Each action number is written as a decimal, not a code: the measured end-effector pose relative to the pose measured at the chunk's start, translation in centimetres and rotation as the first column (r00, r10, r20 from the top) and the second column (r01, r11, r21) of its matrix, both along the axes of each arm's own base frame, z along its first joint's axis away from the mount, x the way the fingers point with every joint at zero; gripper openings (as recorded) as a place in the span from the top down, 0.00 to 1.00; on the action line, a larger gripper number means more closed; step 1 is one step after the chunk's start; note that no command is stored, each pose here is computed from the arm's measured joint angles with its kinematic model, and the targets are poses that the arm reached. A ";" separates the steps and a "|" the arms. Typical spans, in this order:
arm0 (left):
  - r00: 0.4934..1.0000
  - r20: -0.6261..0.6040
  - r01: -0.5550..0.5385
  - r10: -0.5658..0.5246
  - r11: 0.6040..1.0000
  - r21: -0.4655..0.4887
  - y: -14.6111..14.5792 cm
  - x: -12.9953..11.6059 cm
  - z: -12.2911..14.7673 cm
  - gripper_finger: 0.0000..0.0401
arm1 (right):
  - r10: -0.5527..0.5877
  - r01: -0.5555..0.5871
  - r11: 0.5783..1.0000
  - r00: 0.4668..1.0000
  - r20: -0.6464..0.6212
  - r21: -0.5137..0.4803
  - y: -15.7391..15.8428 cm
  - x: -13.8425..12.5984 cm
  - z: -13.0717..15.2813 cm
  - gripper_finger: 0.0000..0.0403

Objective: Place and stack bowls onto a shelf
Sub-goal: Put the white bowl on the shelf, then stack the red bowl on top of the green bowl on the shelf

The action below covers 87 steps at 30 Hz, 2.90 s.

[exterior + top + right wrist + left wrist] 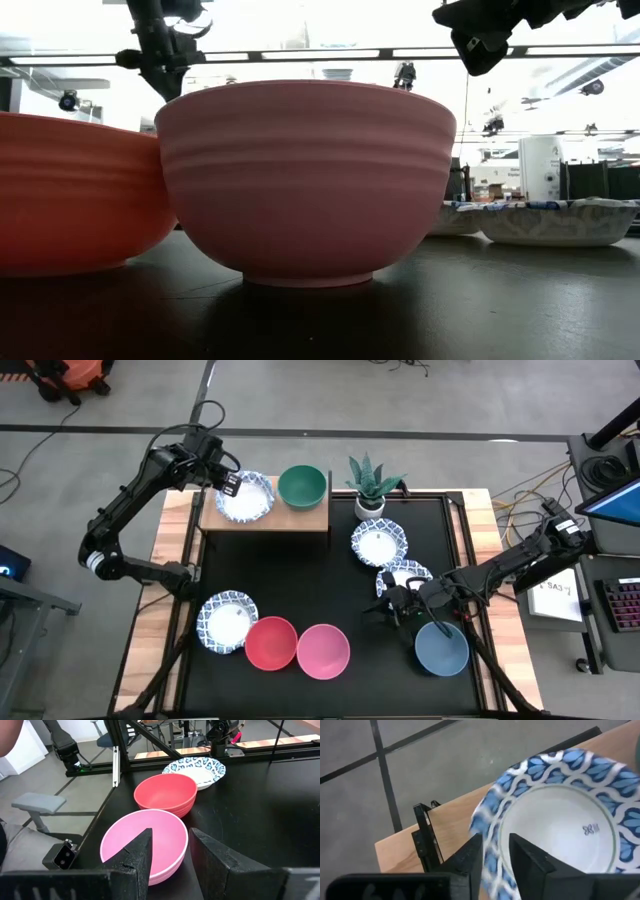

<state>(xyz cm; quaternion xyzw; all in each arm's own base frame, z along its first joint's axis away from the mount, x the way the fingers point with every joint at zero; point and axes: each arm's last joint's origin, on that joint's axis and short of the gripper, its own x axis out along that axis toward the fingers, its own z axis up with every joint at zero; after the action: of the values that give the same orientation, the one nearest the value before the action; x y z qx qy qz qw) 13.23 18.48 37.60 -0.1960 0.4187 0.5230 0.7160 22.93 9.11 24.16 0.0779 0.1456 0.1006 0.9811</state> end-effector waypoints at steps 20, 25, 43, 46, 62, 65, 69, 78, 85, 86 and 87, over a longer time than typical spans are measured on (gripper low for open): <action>0.908 0.129 0.414 -0.399 0.902 -0.124 -6.9 1.2 -2.5 0.80 | -0.010 0.010 0.999 1.000 -0.008 0.034 0.0 0.0 0.0 0.71; 0.863 0.123 0.504 -0.491 0.853 -0.133 -9.1 1.1 -3.0 0.81 | -0.010 0.010 0.999 1.000 -0.011 0.034 0.0 0.1 -0.1 0.71; 0.816 -0.265 0.481 -0.514 0.857 -0.184 -8.5 2.0 -7.5 0.81 | -0.039 0.040 0.998 0.999 -0.017 0.043 0.0 0.1 -0.2 0.71; 0.811 -0.319 0.459 -0.491 0.871 -0.174 -8.1 2.3 -7.8 0.81 | -0.039 0.040 0.998 0.999 -0.019 0.041 -0.1 0.0 -0.3 0.71; 0.790 0.203 0.608 -0.578 0.699 -0.377 -14.1 2.8 -4.7 0.81 | -0.043 0.044 0.998 0.999 -0.029 0.053 -0.1 0.0 -0.5 0.71; 0.756 0.239 0.648 -0.609 0.650 -0.397 -16.8 3.4 -5.0 0.81 | -0.042 0.044 0.998 0.999 -0.030 0.053 -0.1 0.0 -0.5 0.71; 0.655 0.301 0.752 -0.693 0.560 -0.349 -20.9 4.6 -5.2 0.81 | -0.041 0.043 0.998 0.999 -0.036 0.051 -0.1 0.0 -0.6 0.71; 0.573 0.276 0.818 -0.771 0.518 -0.250 -28.4 6.8 -7.0 0.79 | -0.038 0.040 0.998 0.999 -0.036 0.050 -0.1 0.0 -0.6 0.71; 0.576 0.121 0.796 -0.809 0.520 -0.308 -30.3 9.2 -10.6 0.64 | -0.035 0.036 0.998 0.999 -0.036 0.049 -0.1 0.0 -0.6 0.71; 0.569 0.090 0.798 -0.818 0.521 -0.303 -30.5 9.6 -11.2 0.62 | -0.034 0.035 0.998 0.999 -0.037 0.049 -0.1 0.0 -0.6 0.71; 0.561 0.061 0.799 -0.825 0.521 -0.300 -30.6 9.9 -11.7 0.60 | -0.033 0.035 0.998 0.999 -0.037 0.049 -0.1 0.0 -0.6 0.71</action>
<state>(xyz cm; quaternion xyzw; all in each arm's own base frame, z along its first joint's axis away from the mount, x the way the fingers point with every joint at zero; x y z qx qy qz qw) 23.16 -12.10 25.90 -0.0585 0.5657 0.0683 0.8197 22.88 9.04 23.58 0.1065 0.1592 0.0860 0.9777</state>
